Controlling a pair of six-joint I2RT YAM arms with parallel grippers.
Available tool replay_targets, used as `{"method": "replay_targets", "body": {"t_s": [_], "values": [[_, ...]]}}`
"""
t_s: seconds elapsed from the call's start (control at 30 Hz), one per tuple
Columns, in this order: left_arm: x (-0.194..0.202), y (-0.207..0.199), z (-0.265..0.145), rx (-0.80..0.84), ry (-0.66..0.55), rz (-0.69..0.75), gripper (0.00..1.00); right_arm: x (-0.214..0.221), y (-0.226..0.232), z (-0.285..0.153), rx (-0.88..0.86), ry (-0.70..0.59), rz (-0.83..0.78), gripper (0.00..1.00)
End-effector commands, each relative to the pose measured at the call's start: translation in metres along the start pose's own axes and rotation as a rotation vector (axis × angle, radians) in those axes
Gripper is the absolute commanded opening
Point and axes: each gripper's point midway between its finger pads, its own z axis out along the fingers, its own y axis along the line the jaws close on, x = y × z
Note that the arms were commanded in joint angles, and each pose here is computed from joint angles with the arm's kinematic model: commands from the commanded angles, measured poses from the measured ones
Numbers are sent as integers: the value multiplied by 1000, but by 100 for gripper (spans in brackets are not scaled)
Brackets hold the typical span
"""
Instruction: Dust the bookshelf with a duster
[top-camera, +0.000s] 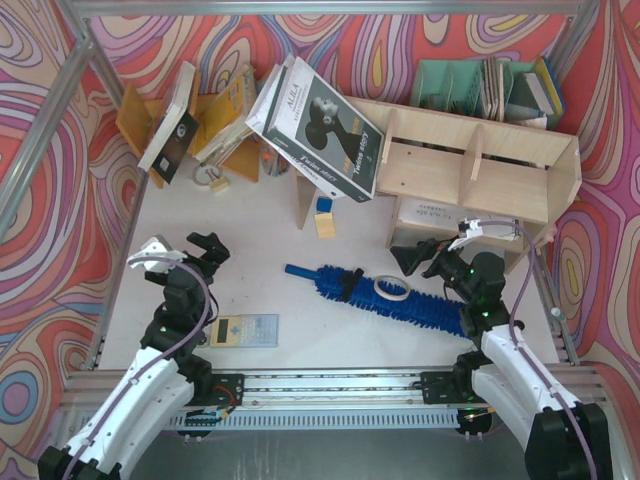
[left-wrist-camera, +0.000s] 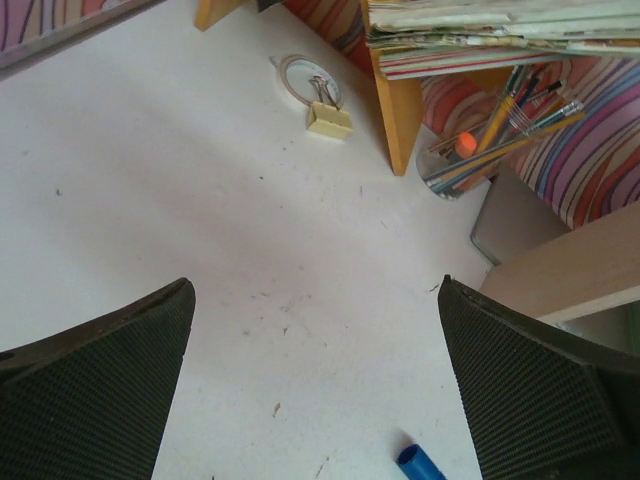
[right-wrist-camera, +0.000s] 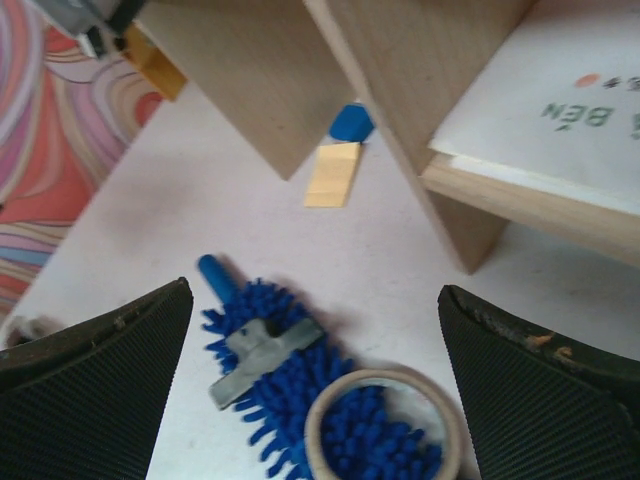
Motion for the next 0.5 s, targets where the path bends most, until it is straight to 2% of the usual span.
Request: {"method": "replay_targets", "body": {"t_s": [0.0, 0.13, 0.27, 0.47], "values": [[-3, 17, -10, -89, 12, -87, 98, -10, 35, -8, -141, -29, 120, 99], [-3, 15, -16, -73, 44, -71, 98, 2, 27, -6, -80, 55, 165, 99], [-4, 14, -16, -60, 49, -34, 98, 7, 29, -14, -102, 35, 141, 99], [3, 12, -14, -61, 77, -24, 98, 19, 12, -24, 28, 54, 64, 99]]}}
